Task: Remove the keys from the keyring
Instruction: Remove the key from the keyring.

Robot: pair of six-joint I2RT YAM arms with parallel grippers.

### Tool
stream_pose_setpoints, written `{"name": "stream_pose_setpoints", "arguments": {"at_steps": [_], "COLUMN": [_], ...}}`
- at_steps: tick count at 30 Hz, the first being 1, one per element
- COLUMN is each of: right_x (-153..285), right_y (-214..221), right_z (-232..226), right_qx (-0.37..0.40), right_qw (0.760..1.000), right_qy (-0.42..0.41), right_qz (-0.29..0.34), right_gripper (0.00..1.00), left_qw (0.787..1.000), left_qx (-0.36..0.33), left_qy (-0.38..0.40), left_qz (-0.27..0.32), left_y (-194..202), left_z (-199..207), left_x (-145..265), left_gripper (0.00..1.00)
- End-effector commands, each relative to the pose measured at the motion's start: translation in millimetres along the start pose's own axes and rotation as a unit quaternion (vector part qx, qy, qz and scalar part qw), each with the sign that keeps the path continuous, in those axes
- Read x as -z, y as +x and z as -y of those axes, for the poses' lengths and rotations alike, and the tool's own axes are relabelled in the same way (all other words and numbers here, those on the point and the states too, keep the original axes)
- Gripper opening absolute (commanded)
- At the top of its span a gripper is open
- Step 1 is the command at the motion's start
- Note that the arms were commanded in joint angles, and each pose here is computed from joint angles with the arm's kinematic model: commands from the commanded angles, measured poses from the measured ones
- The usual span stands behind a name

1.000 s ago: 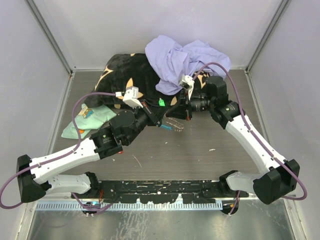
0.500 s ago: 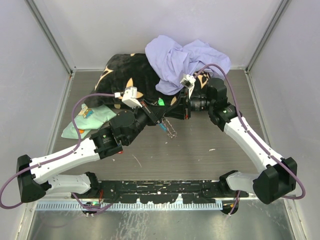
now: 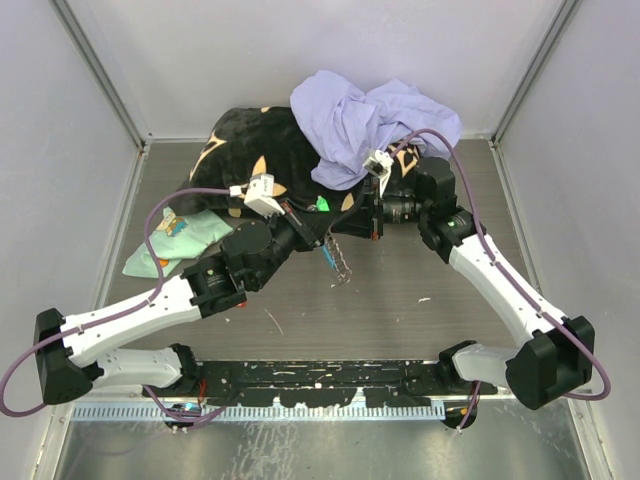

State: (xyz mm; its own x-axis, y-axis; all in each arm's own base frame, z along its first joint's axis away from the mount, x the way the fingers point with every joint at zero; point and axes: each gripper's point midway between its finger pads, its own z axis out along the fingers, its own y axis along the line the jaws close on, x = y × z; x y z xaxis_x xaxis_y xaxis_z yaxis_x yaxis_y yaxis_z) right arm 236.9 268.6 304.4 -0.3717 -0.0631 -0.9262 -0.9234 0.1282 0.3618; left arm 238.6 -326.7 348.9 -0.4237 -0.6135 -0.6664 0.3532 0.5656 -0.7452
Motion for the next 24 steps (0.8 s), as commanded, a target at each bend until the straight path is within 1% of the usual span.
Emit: {"name": "stream_pose_setpoints", "arguments": {"at_steps": [1,8,14,24], "right_x": [10.3,15.3,9.1,10.2], "right_y": [-24.6,-23.4,-15.7,-21.7], "right_z": [-0.3,3.4,1.8,-3.3], "right_qx": [0.100,0.165,0.218,0.246], "right_qw": [0.994,0.982,0.965,0.955], "right_qy": [0.046,0.086,0.105,0.117], "right_qz": [-0.001,-0.041,-0.098,-0.121], "right_gripper": [0.01,0.01,0.01,0.01], "left_qw": [0.999,1.000,1.000,1.000], "left_qx": [0.023,0.006,-0.007,-0.026], "left_qy": [0.017,0.006,0.007,0.010], "left_qz": [0.028,0.016,0.010,0.002], "left_y": [-19.6,-10.5,-5.8,6.5], "left_z": [18.8,15.8,16.3,12.8], "left_x": [-1.1,-9.5,-14.0,-23.1], "left_gripper": [0.00,0.00,0.00,0.00]}}
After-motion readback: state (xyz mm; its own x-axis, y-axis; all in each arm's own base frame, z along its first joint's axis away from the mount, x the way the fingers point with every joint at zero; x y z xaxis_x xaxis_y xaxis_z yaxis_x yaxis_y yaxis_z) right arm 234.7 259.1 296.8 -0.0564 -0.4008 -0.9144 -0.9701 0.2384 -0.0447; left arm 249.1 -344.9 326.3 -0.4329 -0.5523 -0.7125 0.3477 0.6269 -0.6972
